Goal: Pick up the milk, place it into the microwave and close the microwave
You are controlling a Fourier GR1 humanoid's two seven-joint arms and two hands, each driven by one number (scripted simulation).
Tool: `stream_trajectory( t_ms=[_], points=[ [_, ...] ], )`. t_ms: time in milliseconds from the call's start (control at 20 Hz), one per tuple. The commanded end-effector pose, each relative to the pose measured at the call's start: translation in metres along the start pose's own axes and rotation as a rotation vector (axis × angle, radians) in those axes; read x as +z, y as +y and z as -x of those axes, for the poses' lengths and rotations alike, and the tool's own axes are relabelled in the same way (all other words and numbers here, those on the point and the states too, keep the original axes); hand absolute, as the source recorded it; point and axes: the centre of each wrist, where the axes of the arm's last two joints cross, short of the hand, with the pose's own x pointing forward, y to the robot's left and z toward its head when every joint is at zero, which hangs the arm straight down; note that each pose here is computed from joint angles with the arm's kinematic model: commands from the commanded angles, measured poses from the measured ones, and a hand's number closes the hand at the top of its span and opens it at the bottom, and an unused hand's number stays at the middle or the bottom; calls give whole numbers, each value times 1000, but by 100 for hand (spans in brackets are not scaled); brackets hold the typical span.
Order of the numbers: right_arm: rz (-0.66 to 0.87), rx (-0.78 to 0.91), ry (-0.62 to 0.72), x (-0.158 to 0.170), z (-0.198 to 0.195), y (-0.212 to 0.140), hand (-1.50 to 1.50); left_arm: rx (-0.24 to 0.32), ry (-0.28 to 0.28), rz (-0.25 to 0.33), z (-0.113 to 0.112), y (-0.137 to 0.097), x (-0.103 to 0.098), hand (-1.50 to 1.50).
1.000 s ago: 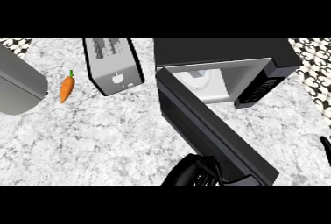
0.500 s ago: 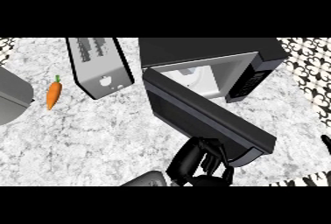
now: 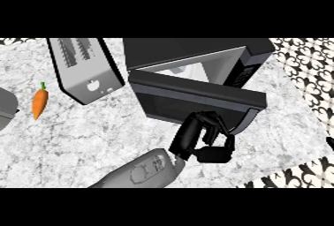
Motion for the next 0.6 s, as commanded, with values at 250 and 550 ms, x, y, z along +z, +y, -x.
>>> stream_trajectory(
  t_ms=[250,550],
  points=[
    [-46,-25,-7,-9,-11,-2,-150,109,-57,-151,-21,21,-35,150],
    [-80,-24,-51,-24,-22,-4,-150,121,-83,-180,-26,29,-51,150]
  ],
)
